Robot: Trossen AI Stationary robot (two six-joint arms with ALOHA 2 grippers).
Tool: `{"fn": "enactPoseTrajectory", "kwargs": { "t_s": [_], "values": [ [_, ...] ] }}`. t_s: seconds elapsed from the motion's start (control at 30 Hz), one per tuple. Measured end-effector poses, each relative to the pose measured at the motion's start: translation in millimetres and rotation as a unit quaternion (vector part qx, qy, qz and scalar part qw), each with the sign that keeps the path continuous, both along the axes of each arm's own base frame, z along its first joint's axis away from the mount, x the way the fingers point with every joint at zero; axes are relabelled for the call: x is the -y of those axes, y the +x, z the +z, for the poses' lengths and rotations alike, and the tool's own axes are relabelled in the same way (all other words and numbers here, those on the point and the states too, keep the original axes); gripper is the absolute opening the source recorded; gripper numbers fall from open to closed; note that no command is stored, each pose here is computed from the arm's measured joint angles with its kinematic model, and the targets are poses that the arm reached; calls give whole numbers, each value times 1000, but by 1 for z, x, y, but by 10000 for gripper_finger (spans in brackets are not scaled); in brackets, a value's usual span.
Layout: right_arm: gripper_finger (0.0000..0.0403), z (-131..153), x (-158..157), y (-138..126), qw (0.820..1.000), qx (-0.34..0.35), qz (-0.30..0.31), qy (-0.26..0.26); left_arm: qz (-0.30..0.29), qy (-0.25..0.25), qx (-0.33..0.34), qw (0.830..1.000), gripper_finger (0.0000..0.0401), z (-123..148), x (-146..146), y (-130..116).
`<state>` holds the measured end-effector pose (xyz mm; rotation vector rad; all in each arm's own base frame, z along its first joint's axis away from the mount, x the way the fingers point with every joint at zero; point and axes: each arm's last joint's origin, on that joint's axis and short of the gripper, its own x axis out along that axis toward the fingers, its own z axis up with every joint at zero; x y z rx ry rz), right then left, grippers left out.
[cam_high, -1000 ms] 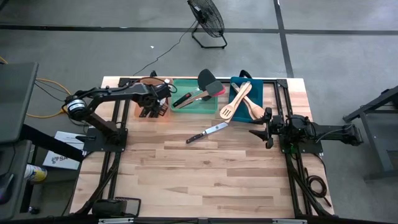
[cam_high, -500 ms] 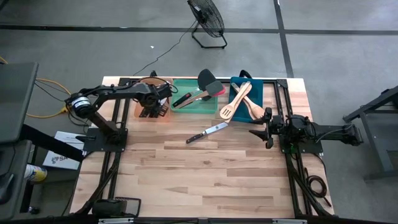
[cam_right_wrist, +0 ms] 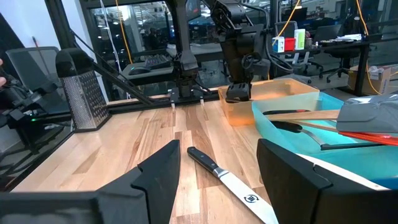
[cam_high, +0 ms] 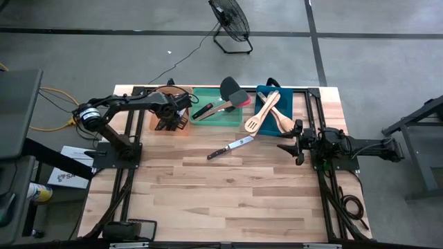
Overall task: Pick & Place Kitchen Items
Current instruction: Put the black knife into the orange bin
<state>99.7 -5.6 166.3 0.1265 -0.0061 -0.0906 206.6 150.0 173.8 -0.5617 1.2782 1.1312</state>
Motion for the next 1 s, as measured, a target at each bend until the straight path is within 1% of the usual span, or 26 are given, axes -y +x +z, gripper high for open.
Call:
{"fn": "enactPoseTrajectory", "kwargs": {
  "t_s": [0.2,0.3,0.43,0.6,0.73,0.83,1.0],
  "values": [
    [205,0,0,0,1000,0,0,0,0,0,0,1000,165,0,0,0],
    [205,0,0,0,1000,0,0,0,-3,5,5,1000,170,4,1,-1],
    [205,0,0,0,1000,0,0,0,-12,26,19,999,170,15,6,-1],
    [205,0,0,0,1000,0,0,0,-34,50,54,997,170,32,19,0],
    [205,0,0,0,1000,0,0,0,-66,68,92,991,170,45,35,5],
    [205,0,0,0,1000,0,0,0,-92,81,129,984,171,52,46,13],
    [205,0,0,0,1000,0,0,0,-137,74,185,970,171,56,62,29]
  ]
}}
